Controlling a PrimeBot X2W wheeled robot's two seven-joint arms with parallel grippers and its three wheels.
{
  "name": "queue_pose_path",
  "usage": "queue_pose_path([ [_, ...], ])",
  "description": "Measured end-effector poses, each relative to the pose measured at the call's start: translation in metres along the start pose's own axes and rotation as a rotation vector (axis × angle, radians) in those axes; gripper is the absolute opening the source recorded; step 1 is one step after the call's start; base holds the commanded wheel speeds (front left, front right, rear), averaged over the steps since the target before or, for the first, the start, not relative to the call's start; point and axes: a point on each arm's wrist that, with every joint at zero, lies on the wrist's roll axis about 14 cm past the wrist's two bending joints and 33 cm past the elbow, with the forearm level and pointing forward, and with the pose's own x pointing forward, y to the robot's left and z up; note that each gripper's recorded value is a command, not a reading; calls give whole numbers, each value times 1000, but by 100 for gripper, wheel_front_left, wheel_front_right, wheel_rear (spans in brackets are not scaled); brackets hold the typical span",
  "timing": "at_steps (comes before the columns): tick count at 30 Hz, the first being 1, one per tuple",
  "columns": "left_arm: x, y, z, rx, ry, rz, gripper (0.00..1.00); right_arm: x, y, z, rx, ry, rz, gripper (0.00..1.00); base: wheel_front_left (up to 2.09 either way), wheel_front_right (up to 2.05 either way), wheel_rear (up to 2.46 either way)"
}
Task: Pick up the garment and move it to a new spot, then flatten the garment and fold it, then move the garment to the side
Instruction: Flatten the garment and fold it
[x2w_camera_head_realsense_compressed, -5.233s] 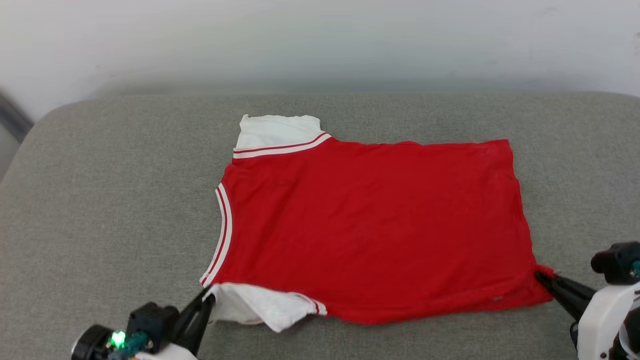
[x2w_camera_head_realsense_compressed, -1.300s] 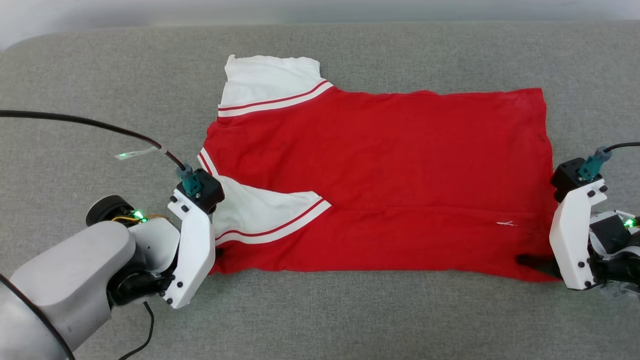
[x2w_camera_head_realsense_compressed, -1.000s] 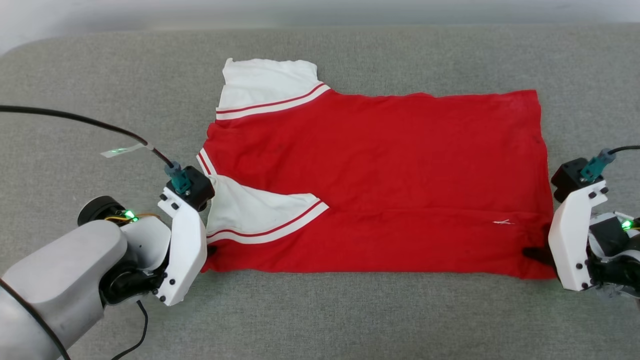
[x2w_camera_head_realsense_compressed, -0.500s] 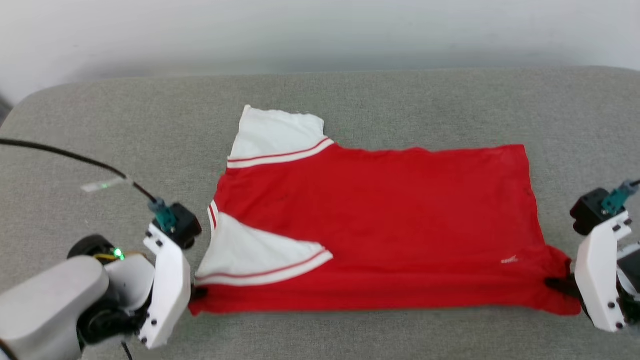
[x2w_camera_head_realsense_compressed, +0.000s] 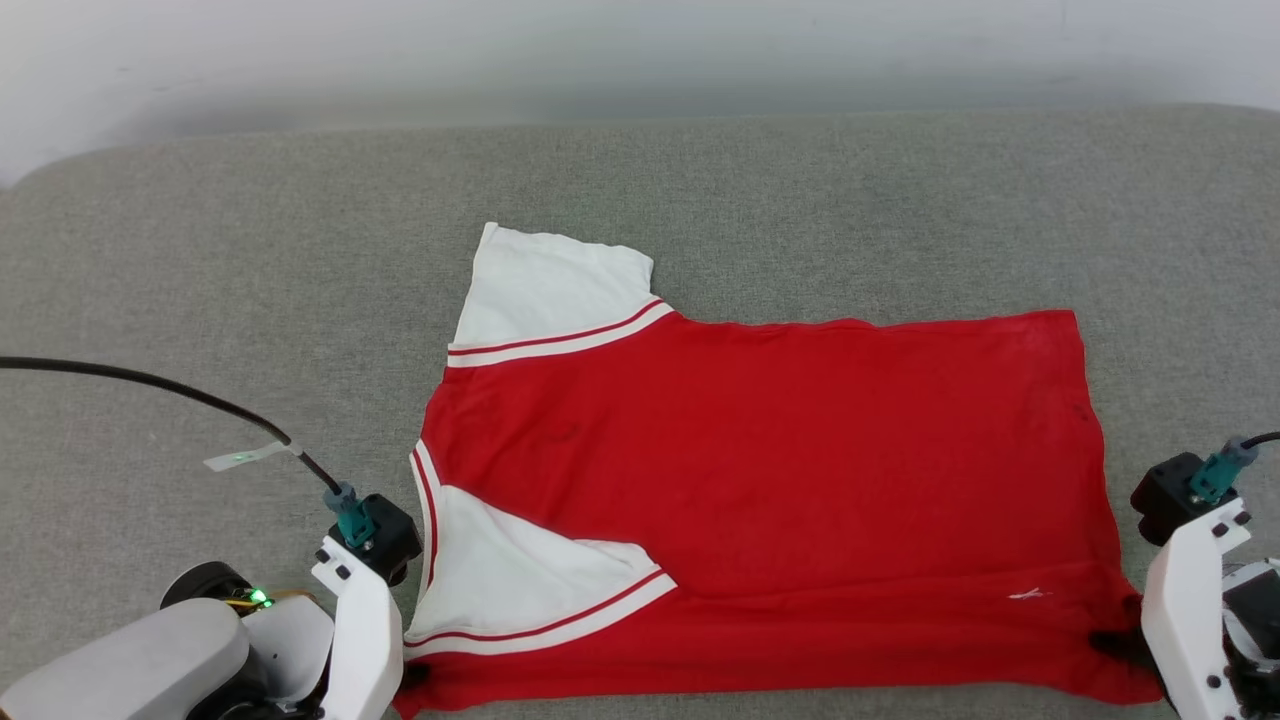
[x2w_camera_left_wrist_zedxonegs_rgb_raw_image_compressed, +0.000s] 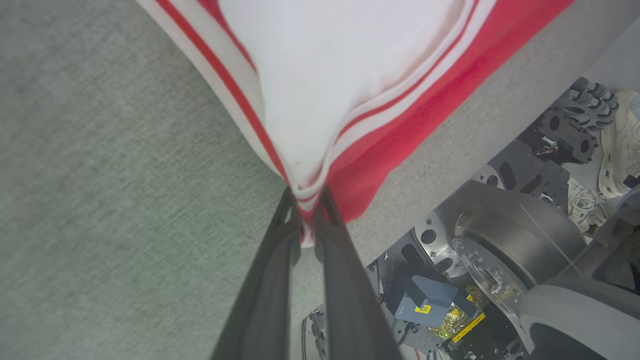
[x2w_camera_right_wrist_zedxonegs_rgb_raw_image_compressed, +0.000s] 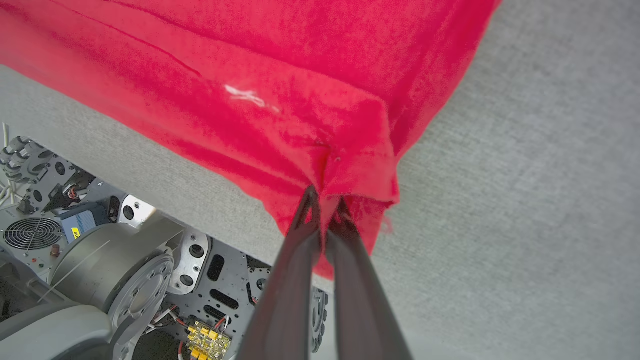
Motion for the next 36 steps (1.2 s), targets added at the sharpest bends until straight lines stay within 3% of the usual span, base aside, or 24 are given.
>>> queue_pose_path([
  [4, 9, 3, -5, -17, 23, 1, 0, 16, 3, -9, 20, 33, 5, 12, 0, 0, 0],
  [5, 10, 4, -5, -24, 22, 2, 0, 18, 4, -9, 26, 32, 6, 29, 0, 0, 0],
  [6, 10, 4, -5, -35, 19, -1, 37, 19, 4, -8, 33, 23, 8, 80, 0, 0, 0],
  [7, 9, 5, -3, -39, 8, 3, 100, 20, 4, -7, 38, 13, 8, 100, 0, 0, 0],
  [12, -4, 15, 14, -27, -77, 44, 100, 12, 7, 20, 15, -131, 1, 100, 0, 0, 0],
  [17, -38, 35, 54, -3, -225, 126, 100, -19, 5, 76, -39, -435, -42, 100, 0, 0, 0],
  [23, -82, 62, 123, 109, -457, 268, 100, -64, 1, 130, -64, -813, -116, 100, 0, 0, 0],
  [30, -104, 86, 189, 155, -627, 369, 100, -94, -2, 150, -78, -1095, -214, 100, 0, 0, 0],
  [36, -91, 104, 226, 144, -616, 374, 100, -101, 4, 147, -69, -1235, -270, 100, 0, 0, 0],
])
